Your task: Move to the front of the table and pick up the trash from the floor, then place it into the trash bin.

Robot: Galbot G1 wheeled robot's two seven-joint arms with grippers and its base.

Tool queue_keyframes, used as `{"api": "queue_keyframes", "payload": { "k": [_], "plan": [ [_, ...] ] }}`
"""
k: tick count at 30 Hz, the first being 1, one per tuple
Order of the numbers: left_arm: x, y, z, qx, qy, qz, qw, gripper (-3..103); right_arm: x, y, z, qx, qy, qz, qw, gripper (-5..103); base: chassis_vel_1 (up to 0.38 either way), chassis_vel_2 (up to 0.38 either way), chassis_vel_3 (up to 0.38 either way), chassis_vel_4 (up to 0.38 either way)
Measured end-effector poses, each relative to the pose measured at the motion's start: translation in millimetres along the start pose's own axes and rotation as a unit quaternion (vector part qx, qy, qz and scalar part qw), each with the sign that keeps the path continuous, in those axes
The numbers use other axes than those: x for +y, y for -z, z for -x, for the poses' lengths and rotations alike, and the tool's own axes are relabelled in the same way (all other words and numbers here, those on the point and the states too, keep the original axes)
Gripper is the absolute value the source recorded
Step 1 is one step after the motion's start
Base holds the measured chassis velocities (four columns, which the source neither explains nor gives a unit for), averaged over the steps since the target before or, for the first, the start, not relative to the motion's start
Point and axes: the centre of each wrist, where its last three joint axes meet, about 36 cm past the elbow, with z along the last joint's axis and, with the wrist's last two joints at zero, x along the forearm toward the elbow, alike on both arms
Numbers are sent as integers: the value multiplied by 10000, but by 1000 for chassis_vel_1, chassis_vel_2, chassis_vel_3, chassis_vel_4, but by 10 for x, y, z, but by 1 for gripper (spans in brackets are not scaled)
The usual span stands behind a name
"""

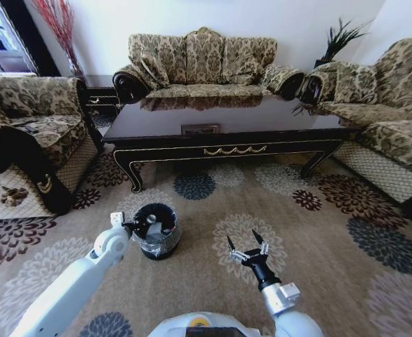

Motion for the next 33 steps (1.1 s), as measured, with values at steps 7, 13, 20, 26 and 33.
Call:
{"api": "queue_keyframes", "payload": {
  "k": [7,13,20,26,33],
  "plan": [
    [-1,-19,23,18,6,-100,9999,1,-2,-17,3,54,-9,110,9999,100,0,0,0,0],
    [-61,64,-96,-77,-141,-153,9998,19,-11,-13,12,60,-6,130,9999,100,0,0,0,0],
    [-5,180,-342,-280,-79,-115,9995,46,27,66,5,132,-13,321,9994,100,0,0,0,0],
    [140,130,-546,-363,87,-134,9992,68,-1,87,5,134,-88,320,9994,100,0,0,0,0],
    [287,102,-815,-726,270,-193,9968,94,33,92,-25,23,-173,328,9993,100,0,0,0,0]
  ]
}}
